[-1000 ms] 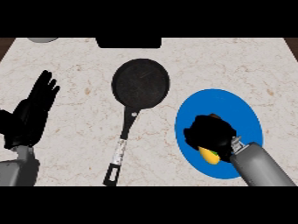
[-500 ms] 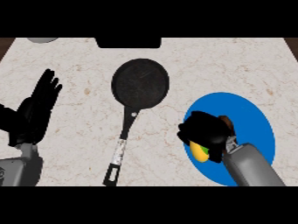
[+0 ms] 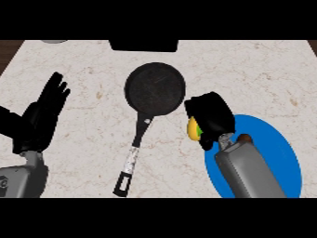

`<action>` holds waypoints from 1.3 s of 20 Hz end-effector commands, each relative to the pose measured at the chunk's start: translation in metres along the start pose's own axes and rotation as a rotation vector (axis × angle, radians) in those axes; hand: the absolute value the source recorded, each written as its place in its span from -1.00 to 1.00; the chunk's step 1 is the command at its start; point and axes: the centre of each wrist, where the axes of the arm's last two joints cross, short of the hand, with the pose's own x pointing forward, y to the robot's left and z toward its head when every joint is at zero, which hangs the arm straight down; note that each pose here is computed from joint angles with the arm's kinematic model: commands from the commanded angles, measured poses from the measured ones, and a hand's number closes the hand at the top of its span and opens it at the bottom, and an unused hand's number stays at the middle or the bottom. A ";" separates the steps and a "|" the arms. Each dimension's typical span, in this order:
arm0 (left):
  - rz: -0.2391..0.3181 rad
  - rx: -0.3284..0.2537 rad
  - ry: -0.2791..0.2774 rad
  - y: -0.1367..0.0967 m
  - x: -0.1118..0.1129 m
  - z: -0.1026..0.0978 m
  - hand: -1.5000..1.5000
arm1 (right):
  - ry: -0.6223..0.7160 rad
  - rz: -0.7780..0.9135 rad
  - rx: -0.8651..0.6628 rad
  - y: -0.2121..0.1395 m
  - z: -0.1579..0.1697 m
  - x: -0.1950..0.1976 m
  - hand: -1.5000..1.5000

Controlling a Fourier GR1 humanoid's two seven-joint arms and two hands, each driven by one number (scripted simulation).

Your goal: Pick the lemon from the plate and place it in the pan

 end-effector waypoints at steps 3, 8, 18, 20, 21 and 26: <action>0.001 -0.062 -0.003 -0.014 0.002 -0.004 0.00 | 0.299 0.054 -0.305 -0.064 -0.011 0.030 1.00; -0.006 -0.118 -0.018 -0.027 0.009 -0.010 0.00 | 0.501 0.033 -0.416 -0.103 -0.020 0.055 1.00; -0.014 -0.153 -0.015 -0.039 0.011 -0.018 0.00 | 0.826 -0.056 -0.553 -0.151 -0.048 0.096 1.00; -0.008 -0.145 -0.034 -0.038 0.018 -0.020 0.00 | 0.840 -0.102 -0.560 -0.155 -0.056 0.096 1.00; -0.018 -0.140 -0.051 -0.041 0.019 -0.024 0.00 | 0.845 -0.093 -0.575 -0.159 -0.056 0.103 1.00; -0.009 -0.094 -0.025 -0.030 0.004 -0.013 0.00 | 0.858 -0.164 -0.585 -0.138 -0.067 0.102 1.00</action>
